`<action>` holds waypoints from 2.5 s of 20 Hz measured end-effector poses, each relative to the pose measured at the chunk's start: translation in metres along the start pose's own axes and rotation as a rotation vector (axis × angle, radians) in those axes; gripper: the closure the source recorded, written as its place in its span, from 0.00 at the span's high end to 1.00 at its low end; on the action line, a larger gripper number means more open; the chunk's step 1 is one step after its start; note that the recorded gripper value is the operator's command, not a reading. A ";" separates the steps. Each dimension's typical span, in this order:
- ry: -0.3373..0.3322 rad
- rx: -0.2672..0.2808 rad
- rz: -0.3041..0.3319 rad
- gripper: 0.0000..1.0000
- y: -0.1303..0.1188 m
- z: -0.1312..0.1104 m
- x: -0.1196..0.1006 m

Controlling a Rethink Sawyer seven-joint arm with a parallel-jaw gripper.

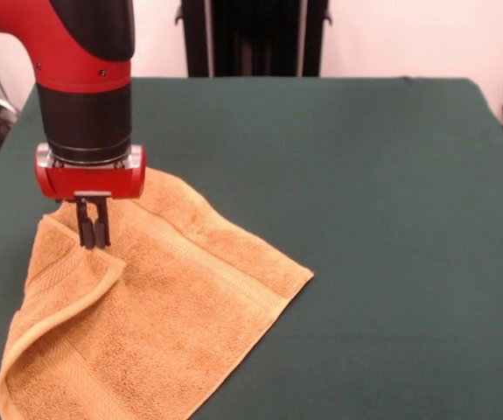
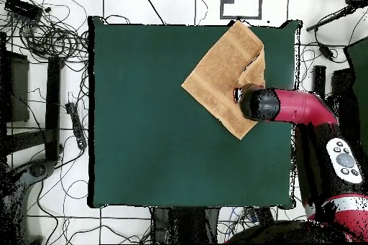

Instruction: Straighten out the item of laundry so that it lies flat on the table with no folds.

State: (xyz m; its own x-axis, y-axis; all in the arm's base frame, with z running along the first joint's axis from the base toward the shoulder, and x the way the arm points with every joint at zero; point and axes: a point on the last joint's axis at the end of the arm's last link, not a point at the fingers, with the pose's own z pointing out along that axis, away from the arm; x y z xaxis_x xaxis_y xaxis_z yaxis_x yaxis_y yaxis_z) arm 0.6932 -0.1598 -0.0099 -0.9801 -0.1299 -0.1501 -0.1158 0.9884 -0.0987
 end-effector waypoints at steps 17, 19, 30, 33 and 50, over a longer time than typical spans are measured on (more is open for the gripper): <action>-0.001 -0.010 0.009 0.00 0.005 -0.001 -0.004; -0.001 -0.010 0.007 0.00 0.007 -0.002 -0.004; -0.003 -0.014 -0.016 0.00 0.022 -0.002 -0.009; -0.003 -0.015 -0.017 0.00 0.024 -0.002 -0.010; -0.006 -0.018 -0.006 0.00 0.022 0.001 -0.012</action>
State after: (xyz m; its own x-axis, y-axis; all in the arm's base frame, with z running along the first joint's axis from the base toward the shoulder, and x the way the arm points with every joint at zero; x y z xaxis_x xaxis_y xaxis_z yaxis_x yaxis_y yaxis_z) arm 0.7030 -0.1365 -0.0113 -0.9783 -0.1364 -0.1558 -0.1247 0.9888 -0.0823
